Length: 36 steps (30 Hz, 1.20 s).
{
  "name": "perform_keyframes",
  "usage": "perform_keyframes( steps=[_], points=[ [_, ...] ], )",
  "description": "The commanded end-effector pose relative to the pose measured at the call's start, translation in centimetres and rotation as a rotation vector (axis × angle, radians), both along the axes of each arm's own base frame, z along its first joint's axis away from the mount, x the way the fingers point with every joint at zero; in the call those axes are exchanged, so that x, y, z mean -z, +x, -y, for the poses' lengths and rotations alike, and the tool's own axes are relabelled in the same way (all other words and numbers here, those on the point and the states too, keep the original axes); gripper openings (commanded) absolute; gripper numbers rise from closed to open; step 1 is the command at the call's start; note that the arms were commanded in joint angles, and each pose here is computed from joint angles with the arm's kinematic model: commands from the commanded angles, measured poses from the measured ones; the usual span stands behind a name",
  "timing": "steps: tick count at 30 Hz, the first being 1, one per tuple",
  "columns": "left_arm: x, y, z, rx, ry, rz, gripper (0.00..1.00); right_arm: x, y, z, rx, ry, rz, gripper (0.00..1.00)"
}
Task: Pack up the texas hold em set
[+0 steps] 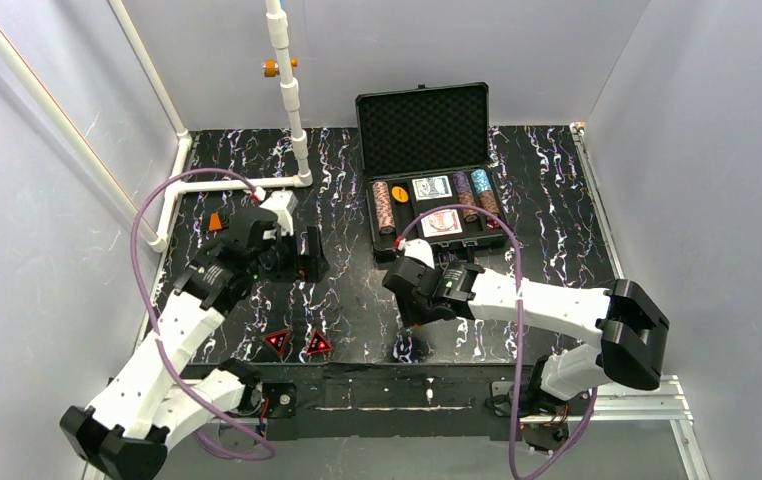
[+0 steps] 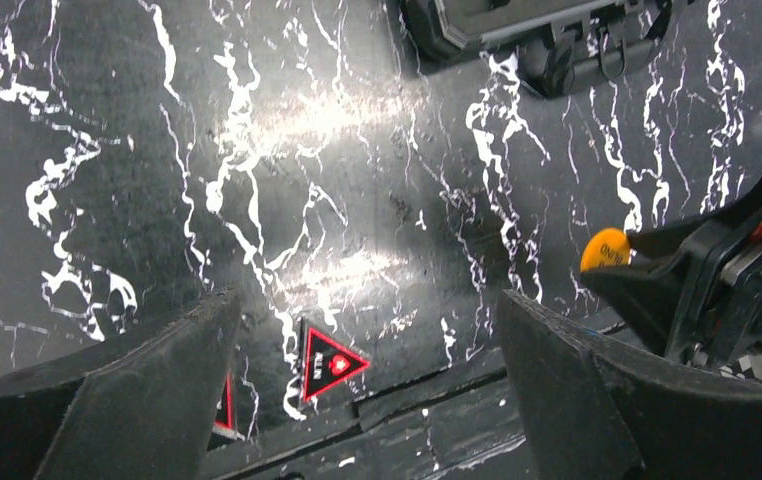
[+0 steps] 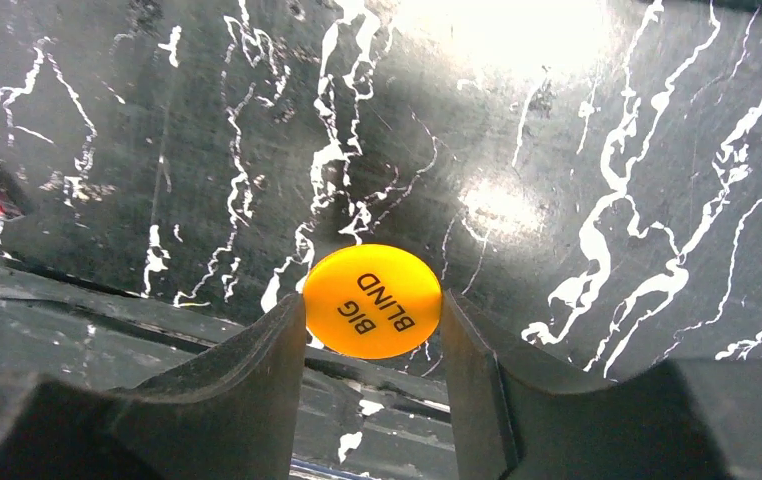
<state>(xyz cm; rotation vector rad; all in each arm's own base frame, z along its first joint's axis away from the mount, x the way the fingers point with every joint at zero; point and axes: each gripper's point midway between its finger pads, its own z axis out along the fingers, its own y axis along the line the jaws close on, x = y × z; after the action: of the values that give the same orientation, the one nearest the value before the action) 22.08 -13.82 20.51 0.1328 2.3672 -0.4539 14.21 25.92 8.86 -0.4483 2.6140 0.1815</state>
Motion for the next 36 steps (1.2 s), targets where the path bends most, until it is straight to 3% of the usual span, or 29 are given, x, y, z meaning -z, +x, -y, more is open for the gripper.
perform_keyframes(
  steps=[1, 11, 17, 36],
  points=[
    [1.0, -2.8, -1.6, -0.003, 0.020, -0.033, 0.99, -1.9, 1.4, -1.7, -0.025, 0.009, 0.045, 0.15],
    [0.7, -5.8, -4.2, -0.045, 0.033, 0.018, 0.99, -4.9, 6.0, -4.5, -0.030, 0.037, 0.099, 0.15],
    [0.4, -5.9, -4.8, -0.089, 0.008, 0.069, 0.99, -5.4, 9.2, -4.8, -0.008, 0.053, 0.106, 0.15],
    [1.0, -5.8, -5.0, -0.106, 0.017, 0.051, 0.99, -4.6, 19.3, -3.7, 0.072, 0.122, 0.064, 0.15]
  ],
)
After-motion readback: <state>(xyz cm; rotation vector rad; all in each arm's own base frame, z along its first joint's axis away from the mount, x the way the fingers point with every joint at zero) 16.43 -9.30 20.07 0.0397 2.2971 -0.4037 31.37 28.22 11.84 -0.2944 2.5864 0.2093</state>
